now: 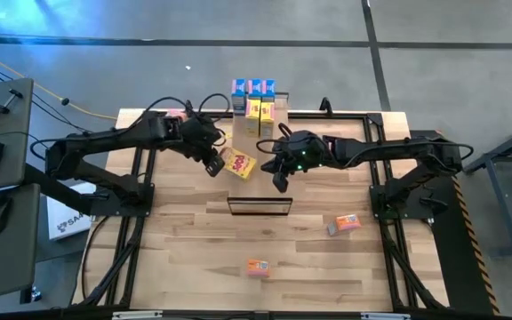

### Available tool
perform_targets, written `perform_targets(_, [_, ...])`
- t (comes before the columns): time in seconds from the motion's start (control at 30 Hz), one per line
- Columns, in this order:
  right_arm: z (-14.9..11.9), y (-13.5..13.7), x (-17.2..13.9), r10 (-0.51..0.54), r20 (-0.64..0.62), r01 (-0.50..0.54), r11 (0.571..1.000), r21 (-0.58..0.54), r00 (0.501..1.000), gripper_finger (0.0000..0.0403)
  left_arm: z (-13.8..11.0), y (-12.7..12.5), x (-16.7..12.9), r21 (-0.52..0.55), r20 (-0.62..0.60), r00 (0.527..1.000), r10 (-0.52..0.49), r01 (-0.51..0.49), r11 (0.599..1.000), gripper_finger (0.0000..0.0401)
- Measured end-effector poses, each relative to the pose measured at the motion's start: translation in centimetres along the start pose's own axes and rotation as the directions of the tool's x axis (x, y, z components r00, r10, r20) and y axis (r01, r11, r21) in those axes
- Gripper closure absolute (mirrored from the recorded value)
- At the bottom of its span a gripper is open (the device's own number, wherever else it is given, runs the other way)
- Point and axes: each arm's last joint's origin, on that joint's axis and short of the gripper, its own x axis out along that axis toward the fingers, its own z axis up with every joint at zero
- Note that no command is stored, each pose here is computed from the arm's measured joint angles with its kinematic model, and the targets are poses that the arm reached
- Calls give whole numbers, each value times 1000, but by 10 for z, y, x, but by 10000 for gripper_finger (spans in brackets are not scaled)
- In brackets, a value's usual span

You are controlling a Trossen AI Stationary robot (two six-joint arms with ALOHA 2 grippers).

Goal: Stack cereal on shelf
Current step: Put the yellow cereal box on the shelf aligned with the yellow cereal boxes

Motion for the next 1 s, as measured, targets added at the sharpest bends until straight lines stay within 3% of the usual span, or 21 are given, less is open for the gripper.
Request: perform_targets(1.0, [2, 2, -1, 45, 7, -45, 999, 24, 999, 396, -12, 5, 8, -127, -81, 996, 26, -36, 991, 401])
